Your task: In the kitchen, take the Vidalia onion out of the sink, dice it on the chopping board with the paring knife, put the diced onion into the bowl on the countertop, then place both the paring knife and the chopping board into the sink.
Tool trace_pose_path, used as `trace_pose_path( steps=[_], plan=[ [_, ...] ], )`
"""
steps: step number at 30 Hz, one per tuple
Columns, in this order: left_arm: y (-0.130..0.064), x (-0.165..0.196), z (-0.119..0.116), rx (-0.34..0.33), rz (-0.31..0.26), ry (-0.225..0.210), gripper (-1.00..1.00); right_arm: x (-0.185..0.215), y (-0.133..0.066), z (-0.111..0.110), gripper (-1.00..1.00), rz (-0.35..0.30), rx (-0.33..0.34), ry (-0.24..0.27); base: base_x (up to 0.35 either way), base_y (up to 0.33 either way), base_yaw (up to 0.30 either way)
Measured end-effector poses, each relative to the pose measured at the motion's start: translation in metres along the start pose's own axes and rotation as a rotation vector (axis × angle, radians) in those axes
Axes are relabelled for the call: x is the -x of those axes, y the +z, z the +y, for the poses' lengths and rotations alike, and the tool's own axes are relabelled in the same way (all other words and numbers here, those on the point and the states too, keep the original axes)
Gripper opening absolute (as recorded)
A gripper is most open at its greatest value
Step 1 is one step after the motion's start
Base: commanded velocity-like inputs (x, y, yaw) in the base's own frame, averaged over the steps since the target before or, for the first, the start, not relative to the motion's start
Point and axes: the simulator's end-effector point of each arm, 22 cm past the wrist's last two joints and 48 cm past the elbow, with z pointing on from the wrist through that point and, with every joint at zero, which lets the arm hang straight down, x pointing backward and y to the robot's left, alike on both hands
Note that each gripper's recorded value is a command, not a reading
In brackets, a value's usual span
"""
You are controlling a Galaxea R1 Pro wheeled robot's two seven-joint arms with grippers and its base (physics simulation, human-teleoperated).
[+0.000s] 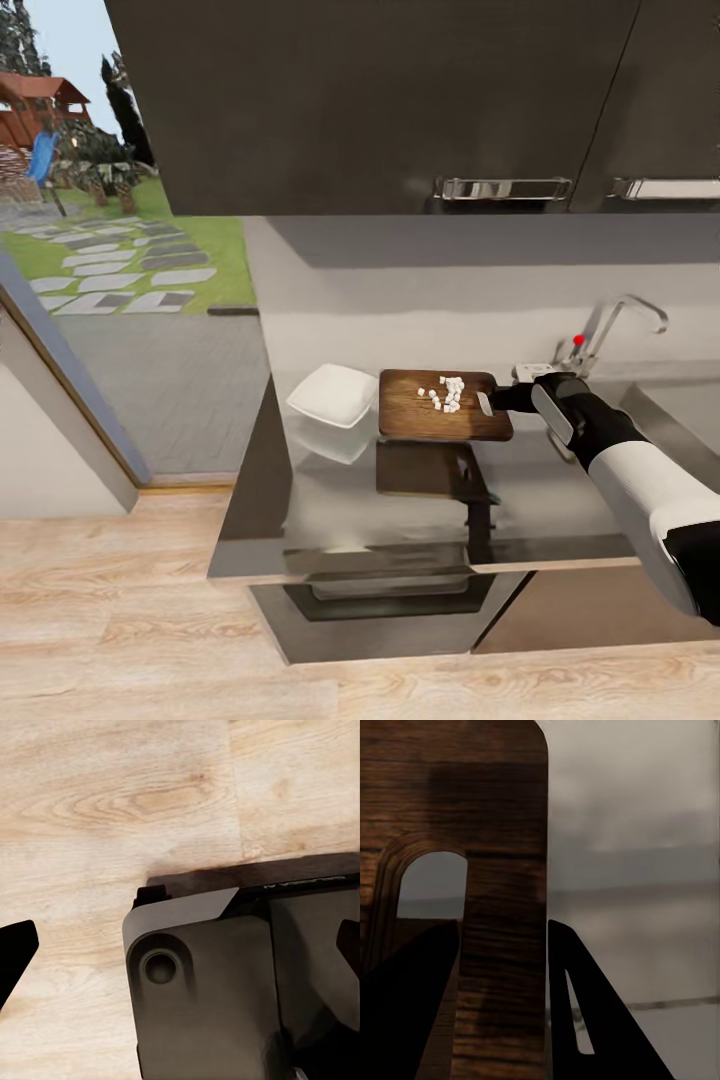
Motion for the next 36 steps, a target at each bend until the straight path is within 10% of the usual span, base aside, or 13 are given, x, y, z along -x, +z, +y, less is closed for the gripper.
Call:
trace_pose_path(
  steps=[36],
  plan=[
    [-0.0025,0.0069,0.0023,0.005,-0.017,0.001,1.0,0.009,-0.0103,-0.0003,-1.0,-0.017,-0.001,-0.002,0.094,0.123,0.0]
  ],
)
